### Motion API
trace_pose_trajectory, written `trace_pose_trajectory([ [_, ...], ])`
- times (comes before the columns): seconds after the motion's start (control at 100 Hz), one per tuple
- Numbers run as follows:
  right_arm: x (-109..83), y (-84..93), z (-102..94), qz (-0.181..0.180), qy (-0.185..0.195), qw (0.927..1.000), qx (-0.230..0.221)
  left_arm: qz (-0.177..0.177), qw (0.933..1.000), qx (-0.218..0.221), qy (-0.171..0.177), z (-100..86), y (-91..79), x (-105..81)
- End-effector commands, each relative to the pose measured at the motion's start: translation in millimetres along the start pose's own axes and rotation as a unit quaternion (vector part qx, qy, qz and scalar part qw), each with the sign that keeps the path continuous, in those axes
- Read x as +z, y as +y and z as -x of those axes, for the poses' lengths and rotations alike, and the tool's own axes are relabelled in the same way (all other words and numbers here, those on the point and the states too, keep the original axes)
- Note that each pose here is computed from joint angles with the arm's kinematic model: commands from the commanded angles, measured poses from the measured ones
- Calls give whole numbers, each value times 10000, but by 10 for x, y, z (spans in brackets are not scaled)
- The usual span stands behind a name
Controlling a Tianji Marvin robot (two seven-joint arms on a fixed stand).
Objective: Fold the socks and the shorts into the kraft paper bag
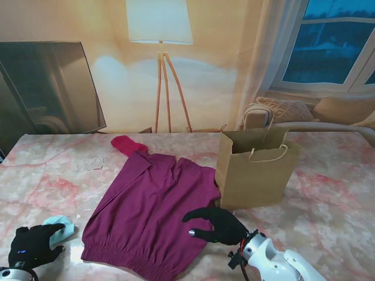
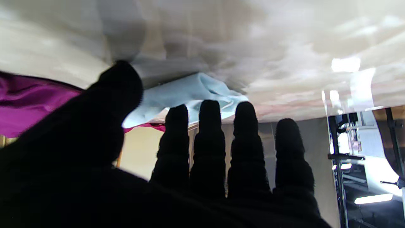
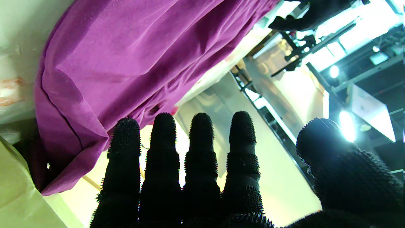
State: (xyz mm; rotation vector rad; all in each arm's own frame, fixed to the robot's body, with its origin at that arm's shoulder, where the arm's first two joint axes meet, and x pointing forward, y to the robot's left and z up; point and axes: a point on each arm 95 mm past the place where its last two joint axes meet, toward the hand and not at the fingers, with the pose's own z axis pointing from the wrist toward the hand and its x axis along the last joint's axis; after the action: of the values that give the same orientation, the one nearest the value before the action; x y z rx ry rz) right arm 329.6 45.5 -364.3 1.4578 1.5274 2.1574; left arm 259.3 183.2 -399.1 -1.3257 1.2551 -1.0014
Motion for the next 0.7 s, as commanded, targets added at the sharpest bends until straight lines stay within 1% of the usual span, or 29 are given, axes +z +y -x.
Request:
trace_pose_trajectory([
  [0.0, -6, -30, -20, -26, 4, 10000, 20, 56, 9999, 103, -65, 40, 59, 11],
  [0.2, -9, -28, -18, -33, 0, 10000, 19, -258, 9996, 21, -107, 33, 90, 80],
  [0.33, -1, -17, -22, -16, 1, 10000, 10, -193, 9997, -94, -104, 36, 65, 96],
  [0.45, 12, 0, -23, -4, -5, 10000, 0, -236, 9993, -261, -156, 33, 32, 103],
  [0.55, 41, 38, -17, 1, -31, 10000, -32, -375, 9988, -288, -132, 19, -51, 110],
  [0.69, 76, 100, -24, 55, -59, 9999, -72, -650, 9971, -393, -11, -73, -273, 143],
])
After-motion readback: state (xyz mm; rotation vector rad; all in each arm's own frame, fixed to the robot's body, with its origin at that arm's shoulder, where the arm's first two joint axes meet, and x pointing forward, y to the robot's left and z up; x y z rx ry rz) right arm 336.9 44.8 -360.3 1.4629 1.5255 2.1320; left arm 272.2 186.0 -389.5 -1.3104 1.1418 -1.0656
